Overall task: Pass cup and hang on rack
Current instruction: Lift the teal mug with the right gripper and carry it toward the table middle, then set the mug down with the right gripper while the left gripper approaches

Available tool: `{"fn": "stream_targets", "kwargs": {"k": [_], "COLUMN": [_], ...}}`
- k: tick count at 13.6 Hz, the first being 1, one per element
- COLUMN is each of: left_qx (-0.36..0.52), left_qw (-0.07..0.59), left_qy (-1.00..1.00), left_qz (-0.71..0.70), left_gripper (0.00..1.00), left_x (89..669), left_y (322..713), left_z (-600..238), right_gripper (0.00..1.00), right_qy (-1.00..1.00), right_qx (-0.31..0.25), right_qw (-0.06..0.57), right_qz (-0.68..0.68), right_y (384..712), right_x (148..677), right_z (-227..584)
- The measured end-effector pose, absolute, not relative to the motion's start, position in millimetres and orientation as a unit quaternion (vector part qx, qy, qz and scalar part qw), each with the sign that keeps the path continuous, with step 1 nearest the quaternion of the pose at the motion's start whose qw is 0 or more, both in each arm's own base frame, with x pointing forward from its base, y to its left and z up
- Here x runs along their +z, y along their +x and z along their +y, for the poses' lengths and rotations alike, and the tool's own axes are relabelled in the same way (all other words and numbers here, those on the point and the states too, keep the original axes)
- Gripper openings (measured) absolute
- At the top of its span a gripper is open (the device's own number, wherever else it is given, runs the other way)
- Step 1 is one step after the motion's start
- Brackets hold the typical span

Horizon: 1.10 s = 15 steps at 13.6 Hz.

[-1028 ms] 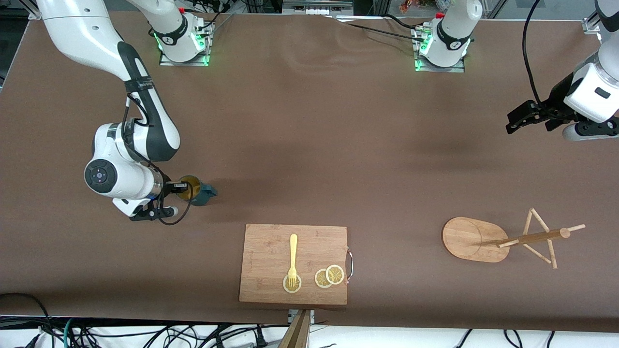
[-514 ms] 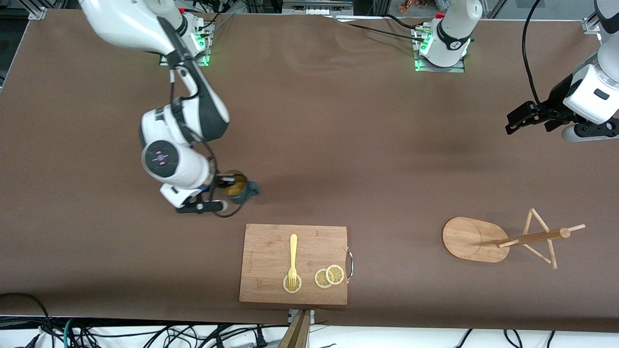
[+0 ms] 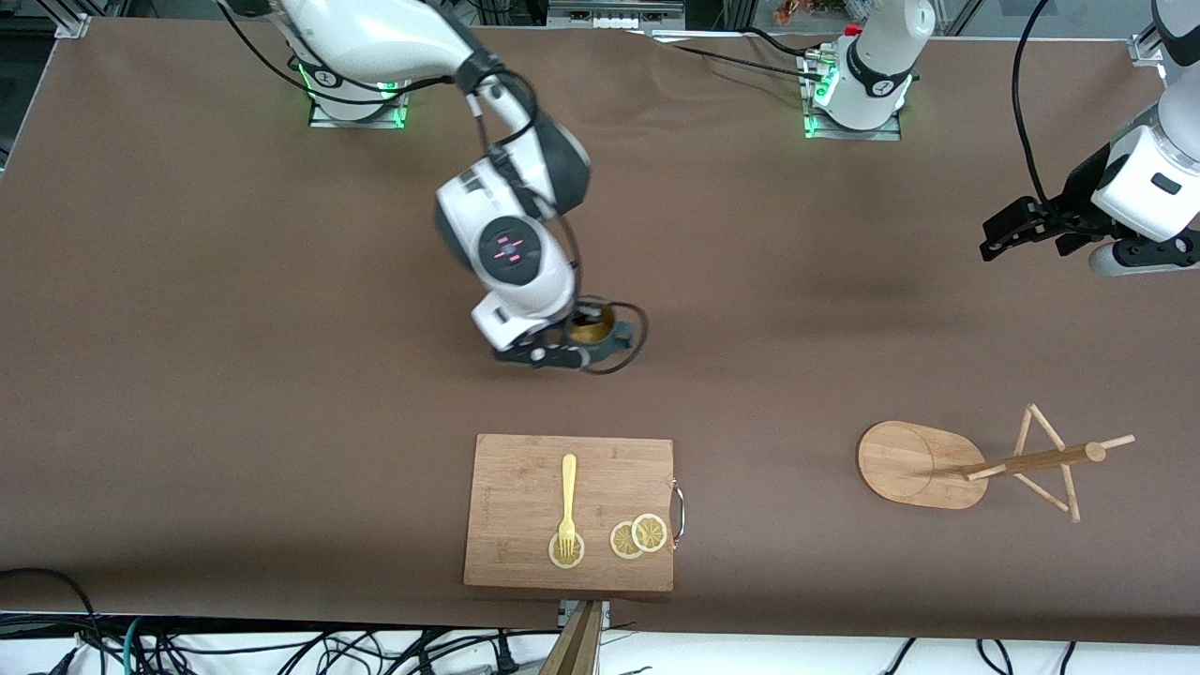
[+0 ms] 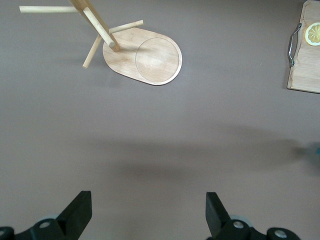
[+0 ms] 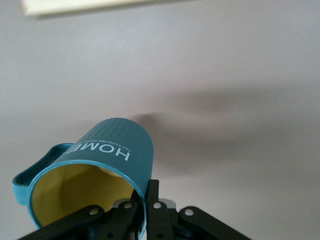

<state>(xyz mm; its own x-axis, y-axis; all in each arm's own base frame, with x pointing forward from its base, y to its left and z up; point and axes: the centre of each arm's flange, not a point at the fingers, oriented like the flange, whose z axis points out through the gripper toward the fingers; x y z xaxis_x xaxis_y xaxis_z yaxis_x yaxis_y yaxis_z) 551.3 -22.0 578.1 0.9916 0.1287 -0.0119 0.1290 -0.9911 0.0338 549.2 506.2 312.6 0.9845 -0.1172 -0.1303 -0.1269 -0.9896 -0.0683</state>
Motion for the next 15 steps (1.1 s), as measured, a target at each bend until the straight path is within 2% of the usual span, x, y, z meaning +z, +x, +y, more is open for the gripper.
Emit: {"fn": "stream_targets", "kwargs": {"k": [5, 9, 12, 13, 15], "left_qx": [-0.013, -0.022, -0.049, -0.059, -0.091], "left_qw": [0.023, 0.038, 0.038, 0.039, 0.040], "left_qy": [0.998, 0.997, 0.997, 0.996, 0.995], "left_qz": [0.065, 0.064, 0.054, 0.050, 0.017], "left_gripper": [1.00, 1.00, 1.00, 1.00, 1.00], "left_x": [570, 564, 537, 526, 507], "left_y": [555, 557, 566, 570, 572], "left_z": [-24, -29, -38, -41, -43], "right_gripper": [0.04, 0.04, 0.04, 0.11, 0.33], "right_qy": [-0.996, -0.997, -0.997, -0.997, -0.997], "right_qx": [0.049, 0.050, 0.052, 0.052, 0.052], "right_qw": [0.047, 0.044, 0.041, 0.040, 0.039], "right_qz": [0.050, 0.037, 0.035, 0.034, 0.034], "right_y": [470, 454, 450, 449, 449], "right_x": [277, 257, 251, 249, 247], "right_z": [599, 614, 616, 617, 617]}}
